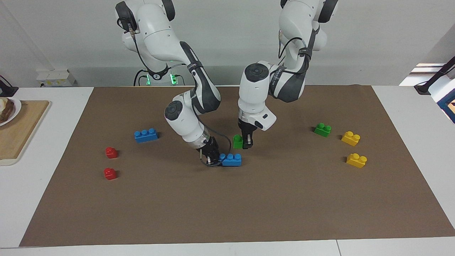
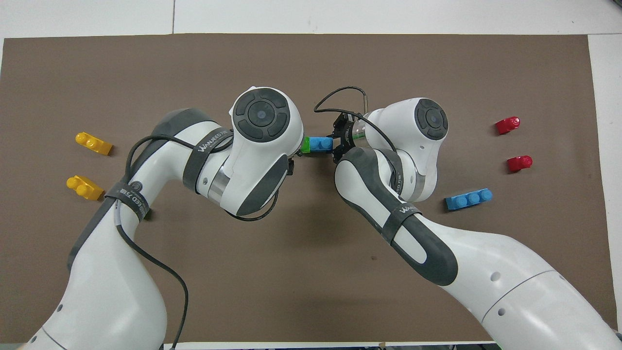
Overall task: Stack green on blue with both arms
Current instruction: 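Press the green brick onto the blue brick held by the right gripper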
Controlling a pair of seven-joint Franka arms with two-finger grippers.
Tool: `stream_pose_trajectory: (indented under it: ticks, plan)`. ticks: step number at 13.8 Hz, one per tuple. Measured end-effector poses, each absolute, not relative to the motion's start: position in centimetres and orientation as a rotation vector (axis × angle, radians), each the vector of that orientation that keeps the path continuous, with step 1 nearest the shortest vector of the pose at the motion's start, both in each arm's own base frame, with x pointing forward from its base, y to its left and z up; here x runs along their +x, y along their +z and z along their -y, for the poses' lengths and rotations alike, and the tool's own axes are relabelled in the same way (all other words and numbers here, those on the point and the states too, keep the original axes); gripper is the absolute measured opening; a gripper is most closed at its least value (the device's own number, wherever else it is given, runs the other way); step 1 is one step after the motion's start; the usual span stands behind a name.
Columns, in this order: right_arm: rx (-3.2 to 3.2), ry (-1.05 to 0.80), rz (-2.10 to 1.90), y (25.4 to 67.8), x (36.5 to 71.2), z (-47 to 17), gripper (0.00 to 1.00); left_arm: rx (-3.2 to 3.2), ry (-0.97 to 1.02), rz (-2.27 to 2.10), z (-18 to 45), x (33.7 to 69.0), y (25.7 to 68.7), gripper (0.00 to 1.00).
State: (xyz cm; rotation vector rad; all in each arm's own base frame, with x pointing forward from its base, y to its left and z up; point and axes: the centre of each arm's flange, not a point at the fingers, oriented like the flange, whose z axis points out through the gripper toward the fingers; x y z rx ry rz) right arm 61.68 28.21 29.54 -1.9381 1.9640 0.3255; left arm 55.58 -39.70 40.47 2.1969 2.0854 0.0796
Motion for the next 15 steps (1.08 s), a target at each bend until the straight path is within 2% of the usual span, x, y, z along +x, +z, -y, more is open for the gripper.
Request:
stream_pose_trajectory:
  ticks: [15]
  plan:
    - [-1.924,0.287,-1.969,28.4,61.2,-28.2,0.35,2.171,0.090,-2.050,40.8,56.0,36.0,0.34]
